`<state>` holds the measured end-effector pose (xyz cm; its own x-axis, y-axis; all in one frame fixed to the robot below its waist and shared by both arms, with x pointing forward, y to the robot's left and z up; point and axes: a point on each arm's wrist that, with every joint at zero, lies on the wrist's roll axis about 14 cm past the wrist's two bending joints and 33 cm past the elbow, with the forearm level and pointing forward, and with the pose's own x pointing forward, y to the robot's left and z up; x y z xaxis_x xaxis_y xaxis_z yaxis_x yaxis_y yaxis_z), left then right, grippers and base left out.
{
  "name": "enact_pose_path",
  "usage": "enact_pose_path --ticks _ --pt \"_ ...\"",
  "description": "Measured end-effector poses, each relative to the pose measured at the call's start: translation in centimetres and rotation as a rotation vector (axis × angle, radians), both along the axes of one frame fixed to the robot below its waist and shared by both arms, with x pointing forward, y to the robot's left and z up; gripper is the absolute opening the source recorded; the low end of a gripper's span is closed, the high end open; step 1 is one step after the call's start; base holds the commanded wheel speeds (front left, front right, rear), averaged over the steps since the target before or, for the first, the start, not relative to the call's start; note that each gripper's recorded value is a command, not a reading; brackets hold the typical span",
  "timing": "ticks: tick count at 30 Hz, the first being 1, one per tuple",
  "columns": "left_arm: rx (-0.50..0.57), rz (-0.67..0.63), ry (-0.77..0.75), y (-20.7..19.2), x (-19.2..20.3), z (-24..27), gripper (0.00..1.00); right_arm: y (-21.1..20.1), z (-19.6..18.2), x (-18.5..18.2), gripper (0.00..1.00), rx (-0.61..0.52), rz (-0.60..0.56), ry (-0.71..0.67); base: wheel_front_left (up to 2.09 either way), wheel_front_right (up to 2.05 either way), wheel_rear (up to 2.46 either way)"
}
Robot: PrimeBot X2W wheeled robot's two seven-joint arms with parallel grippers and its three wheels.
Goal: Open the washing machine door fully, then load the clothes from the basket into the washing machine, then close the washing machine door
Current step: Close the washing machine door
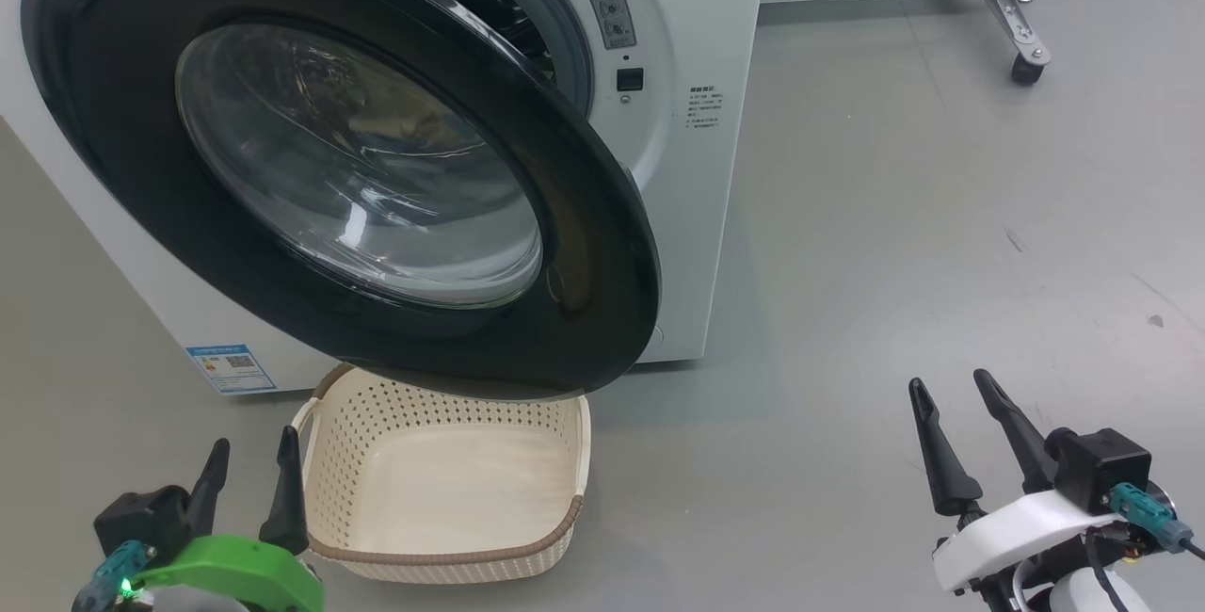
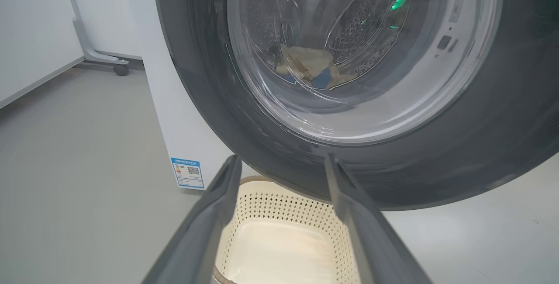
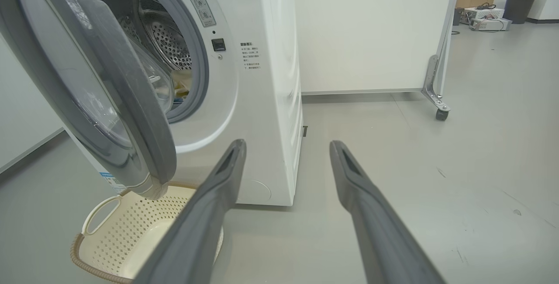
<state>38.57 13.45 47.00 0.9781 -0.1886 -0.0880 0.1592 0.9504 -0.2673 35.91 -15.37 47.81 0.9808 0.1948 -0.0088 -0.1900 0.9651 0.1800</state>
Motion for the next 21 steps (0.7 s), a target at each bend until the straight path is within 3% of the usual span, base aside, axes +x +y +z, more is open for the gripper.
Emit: enact_pose_path --ticks 21 --pt "-0.001 0.045 -0.024 0.93 -0.96 0.23 1.00 -0.15 0.12 -0.04 1.00 -0.015 0.002 -0.006 0.00 0.00 0.00"
